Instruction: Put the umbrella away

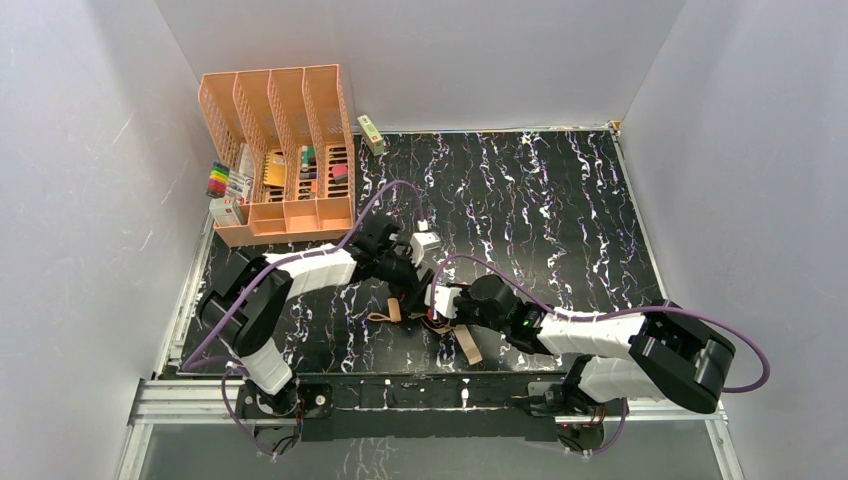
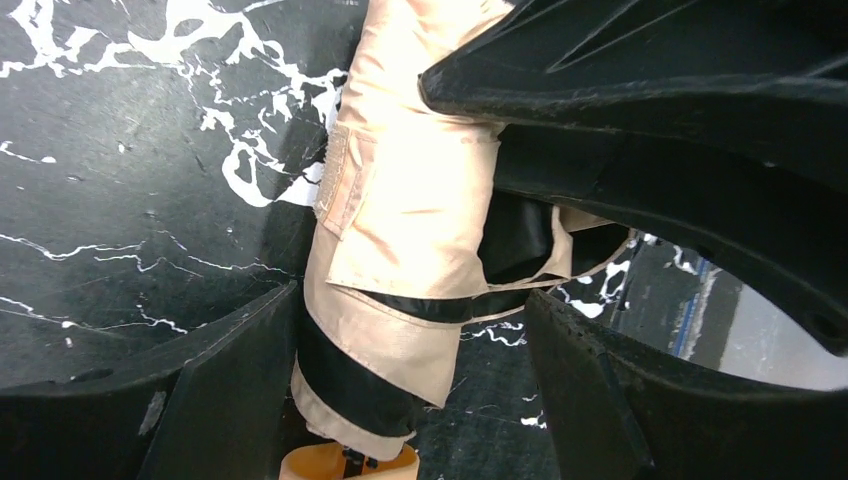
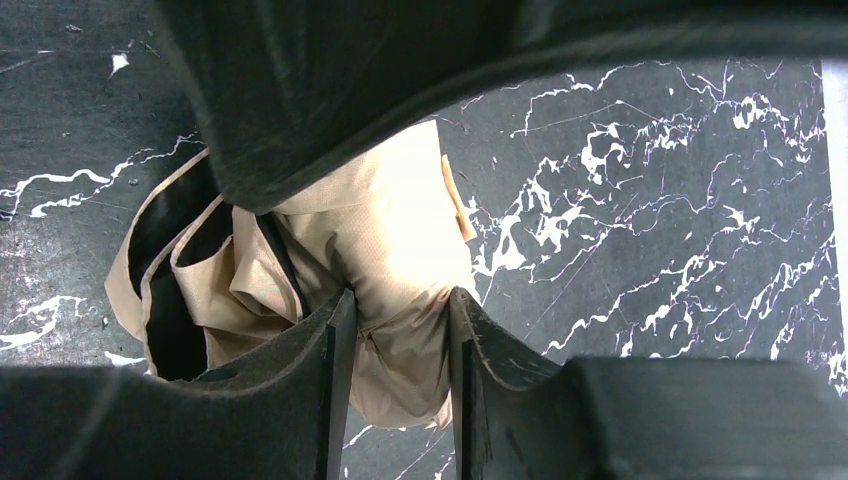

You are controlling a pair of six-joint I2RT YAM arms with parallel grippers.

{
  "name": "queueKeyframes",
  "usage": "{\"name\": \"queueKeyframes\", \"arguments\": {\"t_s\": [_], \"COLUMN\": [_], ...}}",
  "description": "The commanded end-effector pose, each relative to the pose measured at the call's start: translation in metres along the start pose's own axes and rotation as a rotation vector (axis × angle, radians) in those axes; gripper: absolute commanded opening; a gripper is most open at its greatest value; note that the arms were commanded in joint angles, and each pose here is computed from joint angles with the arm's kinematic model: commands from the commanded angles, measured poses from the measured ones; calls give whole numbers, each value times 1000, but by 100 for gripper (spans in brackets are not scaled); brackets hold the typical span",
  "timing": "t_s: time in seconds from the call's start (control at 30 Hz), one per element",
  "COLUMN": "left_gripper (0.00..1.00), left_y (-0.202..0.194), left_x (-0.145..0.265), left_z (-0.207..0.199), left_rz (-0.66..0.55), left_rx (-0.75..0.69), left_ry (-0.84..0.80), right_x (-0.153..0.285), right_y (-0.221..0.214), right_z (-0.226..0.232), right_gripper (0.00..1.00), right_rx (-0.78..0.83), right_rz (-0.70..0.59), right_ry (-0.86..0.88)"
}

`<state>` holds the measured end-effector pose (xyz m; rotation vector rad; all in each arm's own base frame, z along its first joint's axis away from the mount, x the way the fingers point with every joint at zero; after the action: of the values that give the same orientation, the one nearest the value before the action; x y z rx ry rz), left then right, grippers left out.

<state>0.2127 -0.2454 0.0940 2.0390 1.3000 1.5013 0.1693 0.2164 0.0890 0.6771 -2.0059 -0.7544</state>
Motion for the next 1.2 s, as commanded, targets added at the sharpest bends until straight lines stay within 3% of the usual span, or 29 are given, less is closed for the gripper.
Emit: {"name": "queueKeyframes", "arguments": {"t_s": [0.0, 0.13, 0.33, 0.5, 0.63, 0.77, 0.93, 1.17], "left_gripper": [79, 71, 43, 29, 12, 8, 4, 0], "left_y": [-15, -27, -43, -50, -54, -55, -53, -48], "left_x": [-8, -10, -15, -15, -11, -8, -6, -1], "left_z": [-2, 1, 3, 6, 12, 14, 15, 12], "left_rz": [76, 127, 202, 244, 274, 292, 311, 311], "left_rx": [-35, -47, -63, -85, -102, -116, -143, -144], "left_ry": [38, 81, 133, 199, 276, 325, 403, 595], "right_x": [9, 10, 10, 12, 21, 37, 63, 79], "right_y": [-37, -37, -33, -27, -9, 12, 43, 50], "right_z": [21, 21, 19, 18, 11, -2, -14, -5], "right_gripper": [42, 42, 42, 44, 63, 73, 74, 71], "right_rx": [-16, -23, -34, -52, -95, -171, -410, -998], "right_rz": [167, 163, 141, 119, 74, 16, -52, 5], "right_ry": [81, 75, 64, 68, 66, -3, -50, -159]}}
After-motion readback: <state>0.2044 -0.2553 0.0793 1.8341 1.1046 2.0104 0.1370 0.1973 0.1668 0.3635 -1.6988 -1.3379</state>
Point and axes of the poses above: each gripper's point midway between its finger pads, its own x axis back along the fingers, its own z axis along the line the jaws close on, y = z × x, the point moved 7 cm from there along x, back along the fingers, and after that the axes turned 6 degrees about -x, right-handed, at the moved point
